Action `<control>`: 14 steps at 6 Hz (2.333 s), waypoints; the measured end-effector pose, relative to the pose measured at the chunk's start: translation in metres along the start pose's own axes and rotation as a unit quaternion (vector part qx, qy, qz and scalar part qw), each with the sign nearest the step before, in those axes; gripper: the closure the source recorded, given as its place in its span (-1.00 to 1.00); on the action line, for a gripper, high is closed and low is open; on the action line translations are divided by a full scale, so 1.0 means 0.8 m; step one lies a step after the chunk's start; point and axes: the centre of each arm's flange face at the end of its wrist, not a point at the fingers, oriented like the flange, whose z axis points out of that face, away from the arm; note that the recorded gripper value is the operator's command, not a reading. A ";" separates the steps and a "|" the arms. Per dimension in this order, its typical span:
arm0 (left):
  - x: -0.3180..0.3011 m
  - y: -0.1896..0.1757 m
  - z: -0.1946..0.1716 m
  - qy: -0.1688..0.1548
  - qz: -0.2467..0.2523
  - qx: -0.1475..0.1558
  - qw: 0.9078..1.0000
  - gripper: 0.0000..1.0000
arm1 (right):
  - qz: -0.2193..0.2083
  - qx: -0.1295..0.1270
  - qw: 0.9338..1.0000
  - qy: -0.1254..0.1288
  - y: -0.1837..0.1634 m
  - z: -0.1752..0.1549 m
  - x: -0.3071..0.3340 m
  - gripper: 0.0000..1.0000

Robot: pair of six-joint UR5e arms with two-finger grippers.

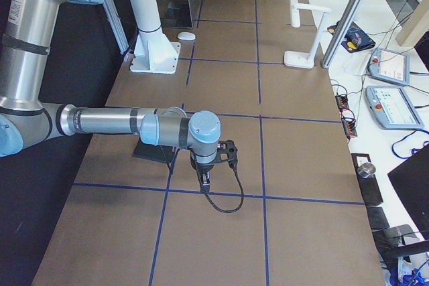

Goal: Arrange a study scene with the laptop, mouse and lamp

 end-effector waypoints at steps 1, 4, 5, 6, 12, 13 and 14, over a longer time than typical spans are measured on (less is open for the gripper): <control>0.001 0.000 -0.001 0.000 0.000 0.000 1.000 -1.00 | 0.000 0.000 1.000 0.000 0.000 0.000 0.000 -1.00; 0.011 -0.004 -0.011 -0.002 0.010 0.010 1.000 -1.00 | -0.001 0.002 1.000 0.000 -0.001 -0.002 -0.002 -1.00; 0.023 -0.016 -0.023 -0.003 0.020 0.022 1.000 -1.00 | -0.001 0.002 1.000 0.000 -0.001 -0.002 -0.002 -1.00; 0.041 -0.043 -0.044 -0.004 0.039 0.044 0.998 -1.00 | -0.002 0.002 1.000 0.000 -0.001 -0.002 -0.002 -1.00; 0.206 -0.116 -0.042 0.067 0.246 0.104 0.961 -1.00 | -0.002 0.003 1.000 0.000 -0.002 -0.003 -0.003 -1.00; 0.248 -0.115 -0.034 0.084 0.312 0.128 0.938 -0.99 | -0.003 0.003 1.000 0.000 -0.002 -0.003 -0.003 -1.00; 0.284 -0.107 -0.029 0.108 0.364 0.144 0.914 -0.99 | -0.003 0.003 1.000 0.000 -0.002 -0.003 -0.003 -1.00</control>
